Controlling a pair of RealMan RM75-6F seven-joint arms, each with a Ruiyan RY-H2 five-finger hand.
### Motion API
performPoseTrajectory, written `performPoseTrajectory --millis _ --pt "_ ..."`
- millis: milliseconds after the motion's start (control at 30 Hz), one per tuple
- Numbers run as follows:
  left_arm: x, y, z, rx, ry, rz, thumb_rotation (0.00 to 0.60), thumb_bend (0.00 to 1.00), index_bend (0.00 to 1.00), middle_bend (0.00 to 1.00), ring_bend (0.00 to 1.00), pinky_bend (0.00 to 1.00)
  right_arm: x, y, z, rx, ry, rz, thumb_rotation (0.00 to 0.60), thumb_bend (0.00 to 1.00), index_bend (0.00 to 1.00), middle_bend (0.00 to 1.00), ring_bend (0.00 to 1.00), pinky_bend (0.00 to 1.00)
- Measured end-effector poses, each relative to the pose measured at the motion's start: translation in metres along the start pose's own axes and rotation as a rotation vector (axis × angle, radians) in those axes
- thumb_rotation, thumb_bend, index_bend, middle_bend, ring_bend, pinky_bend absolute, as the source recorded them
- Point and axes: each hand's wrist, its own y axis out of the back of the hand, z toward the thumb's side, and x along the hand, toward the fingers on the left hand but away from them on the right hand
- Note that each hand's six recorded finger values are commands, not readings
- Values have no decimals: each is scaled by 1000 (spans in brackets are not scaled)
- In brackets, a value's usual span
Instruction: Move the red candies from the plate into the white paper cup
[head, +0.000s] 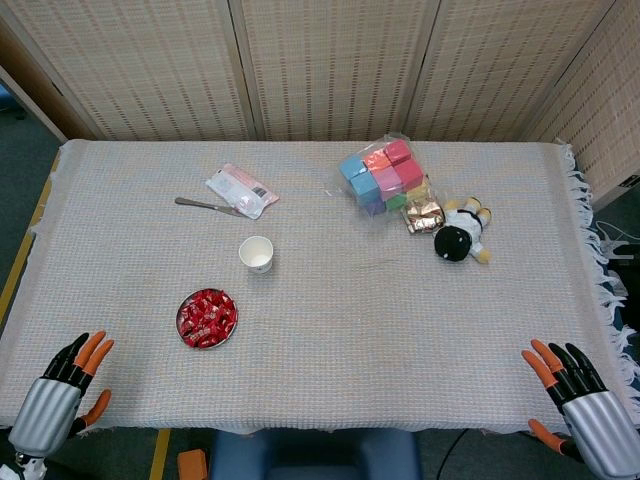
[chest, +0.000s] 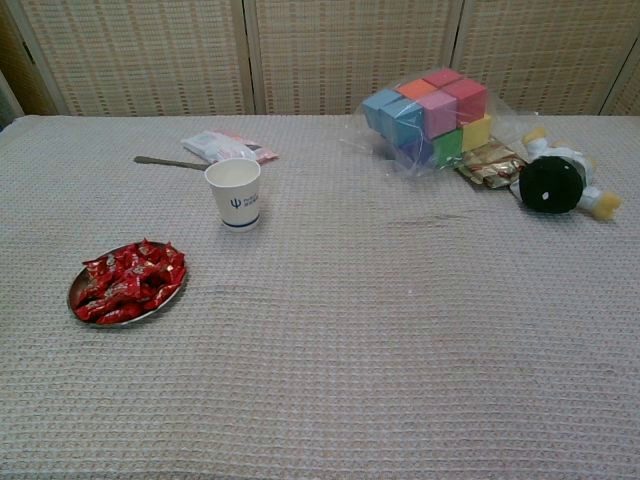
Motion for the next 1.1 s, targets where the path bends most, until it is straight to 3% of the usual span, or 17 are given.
performPoseTrajectory --millis 167,300,367,500,800,967,1100 --pt "5 -3 4 -11 -12 -13 600 396 0 0 0 176 0 0 0 10 -5 -11 600 114 0 0 0 0" --pt "12 -11 11 -27 -32 -47 600 394 0 0 4 259 -3 3 -7 6 -39 -26 600 113 0 0 0 0" --pt "16 -12 15 -34 -42 -57 600 395 0 0 19 312 -6 4 -11 5 -58 -35 600 113 0 0 0 0" --pt "24 -13 22 -24 -61 -60 600 398 0 0 57 532 -9 5 -13 6 -68 -42 600 114 0 0 0 0" --pt "90 -36 68 96 -124 -141 600 402 0 0 0 735 -33 -12 -19 43 -126 10 600 114 0 0 0 0" --pt "125 -50 82 108 -130 -183 600 403 0 0 9 879 -41 -17 -19 53 -139 30 600 113 0 0 0 0" --pt "142 -61 89 119 -138 -215 600 403 0 0 30 924 -44 -20 -20 62 -147 41 600 114 0 0 0 0"
